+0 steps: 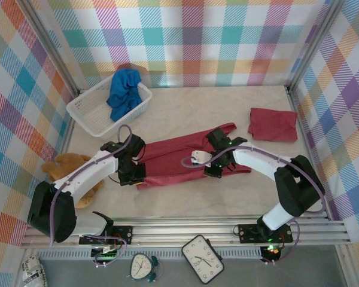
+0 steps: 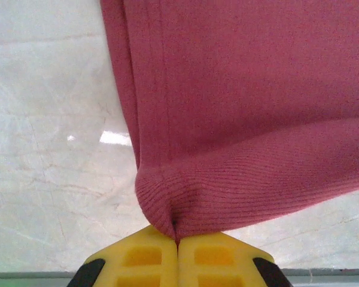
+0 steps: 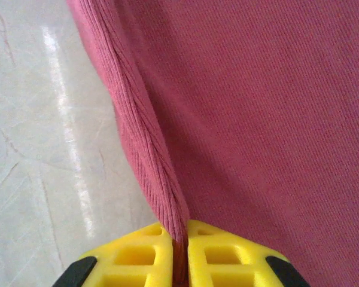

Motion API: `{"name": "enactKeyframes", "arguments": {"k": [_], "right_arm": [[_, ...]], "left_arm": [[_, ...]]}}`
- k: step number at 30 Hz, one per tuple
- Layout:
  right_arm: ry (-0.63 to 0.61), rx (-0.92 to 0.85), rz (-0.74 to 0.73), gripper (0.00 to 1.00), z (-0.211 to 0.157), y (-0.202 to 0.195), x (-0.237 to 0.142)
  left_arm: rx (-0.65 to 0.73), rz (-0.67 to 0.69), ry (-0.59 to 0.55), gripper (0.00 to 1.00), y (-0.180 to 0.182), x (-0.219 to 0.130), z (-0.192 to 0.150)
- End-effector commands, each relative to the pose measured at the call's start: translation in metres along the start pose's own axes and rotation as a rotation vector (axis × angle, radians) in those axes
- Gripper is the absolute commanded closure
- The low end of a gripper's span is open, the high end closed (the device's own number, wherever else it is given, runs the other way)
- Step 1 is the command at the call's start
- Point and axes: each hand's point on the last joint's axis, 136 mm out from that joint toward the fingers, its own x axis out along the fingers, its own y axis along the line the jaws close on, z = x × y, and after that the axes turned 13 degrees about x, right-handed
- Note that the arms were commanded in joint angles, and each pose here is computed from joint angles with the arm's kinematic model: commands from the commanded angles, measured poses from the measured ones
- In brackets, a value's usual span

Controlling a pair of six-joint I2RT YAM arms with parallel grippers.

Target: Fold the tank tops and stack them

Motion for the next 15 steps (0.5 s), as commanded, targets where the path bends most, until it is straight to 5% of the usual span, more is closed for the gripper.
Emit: {"name": "enactKeyframes", "arguments": {"k": [1,15], "right_arm": [[-0.022,-0.005,0.046,0.87,0.010,-0.004,0.003],[-0.018,0.027,0.045,0.82,0.020,-0.031,0.019]], "left_arm": [[0.041,0.019,0.005,1.00,0.006,-0.004,0.012],[0.058,0.091,0.074,0.97,0.023,0.017,0.025]]}}
